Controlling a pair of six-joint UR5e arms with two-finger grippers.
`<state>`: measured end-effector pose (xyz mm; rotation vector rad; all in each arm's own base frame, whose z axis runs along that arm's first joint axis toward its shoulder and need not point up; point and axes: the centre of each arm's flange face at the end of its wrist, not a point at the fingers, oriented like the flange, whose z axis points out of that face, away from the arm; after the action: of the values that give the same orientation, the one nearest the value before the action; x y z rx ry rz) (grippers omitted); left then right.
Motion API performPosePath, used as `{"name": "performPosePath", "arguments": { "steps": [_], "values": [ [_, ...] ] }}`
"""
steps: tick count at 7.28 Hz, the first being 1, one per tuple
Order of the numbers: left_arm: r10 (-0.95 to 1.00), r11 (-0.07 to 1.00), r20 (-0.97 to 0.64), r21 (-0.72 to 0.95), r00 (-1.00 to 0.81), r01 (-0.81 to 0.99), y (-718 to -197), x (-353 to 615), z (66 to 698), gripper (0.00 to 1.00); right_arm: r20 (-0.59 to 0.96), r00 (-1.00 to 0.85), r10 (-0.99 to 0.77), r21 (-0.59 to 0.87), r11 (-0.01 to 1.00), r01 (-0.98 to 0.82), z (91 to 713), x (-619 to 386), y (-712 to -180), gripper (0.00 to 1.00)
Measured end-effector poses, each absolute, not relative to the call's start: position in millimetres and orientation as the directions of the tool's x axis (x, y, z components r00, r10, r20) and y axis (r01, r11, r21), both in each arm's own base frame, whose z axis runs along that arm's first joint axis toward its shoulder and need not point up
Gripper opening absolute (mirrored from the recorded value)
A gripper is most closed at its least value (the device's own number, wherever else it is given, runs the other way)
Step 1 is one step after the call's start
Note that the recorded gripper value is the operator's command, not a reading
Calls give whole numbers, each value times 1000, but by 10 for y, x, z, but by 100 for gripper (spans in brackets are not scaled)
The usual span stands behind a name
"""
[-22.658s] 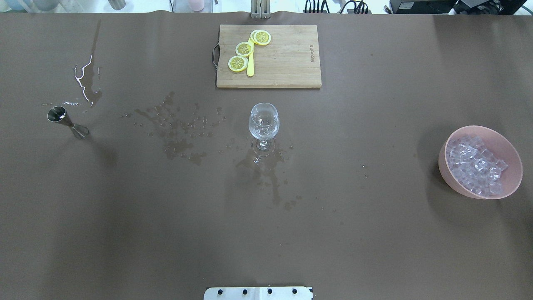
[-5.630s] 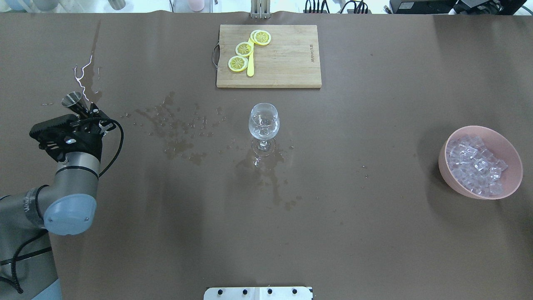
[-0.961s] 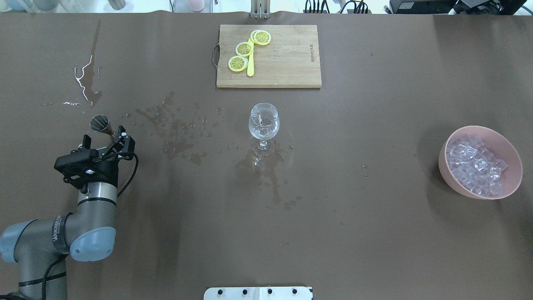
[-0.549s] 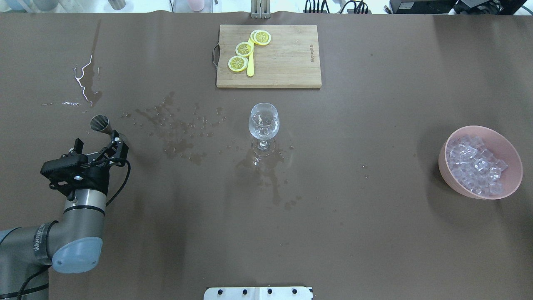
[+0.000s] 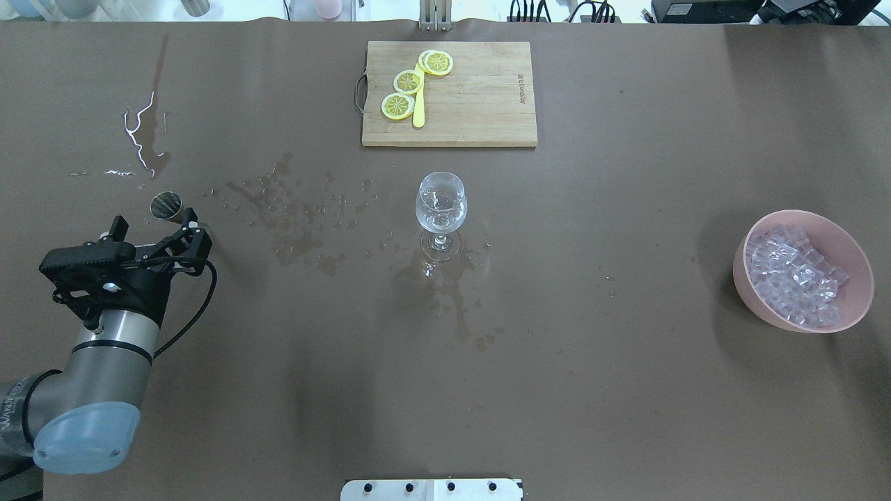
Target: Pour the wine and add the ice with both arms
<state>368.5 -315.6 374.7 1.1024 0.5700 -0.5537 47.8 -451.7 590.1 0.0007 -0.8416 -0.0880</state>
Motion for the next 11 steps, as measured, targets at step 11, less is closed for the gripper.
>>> {"name": "performPosePath", "arguments": {
  "steps": [11],
  "values": [
    [158, 938, -588, 340, 793, 66, -5617, 1141, 3701, 98, 763, 603, -232, 213, 971, 105, 4865, -684, -4777, 100]
  ]
}}
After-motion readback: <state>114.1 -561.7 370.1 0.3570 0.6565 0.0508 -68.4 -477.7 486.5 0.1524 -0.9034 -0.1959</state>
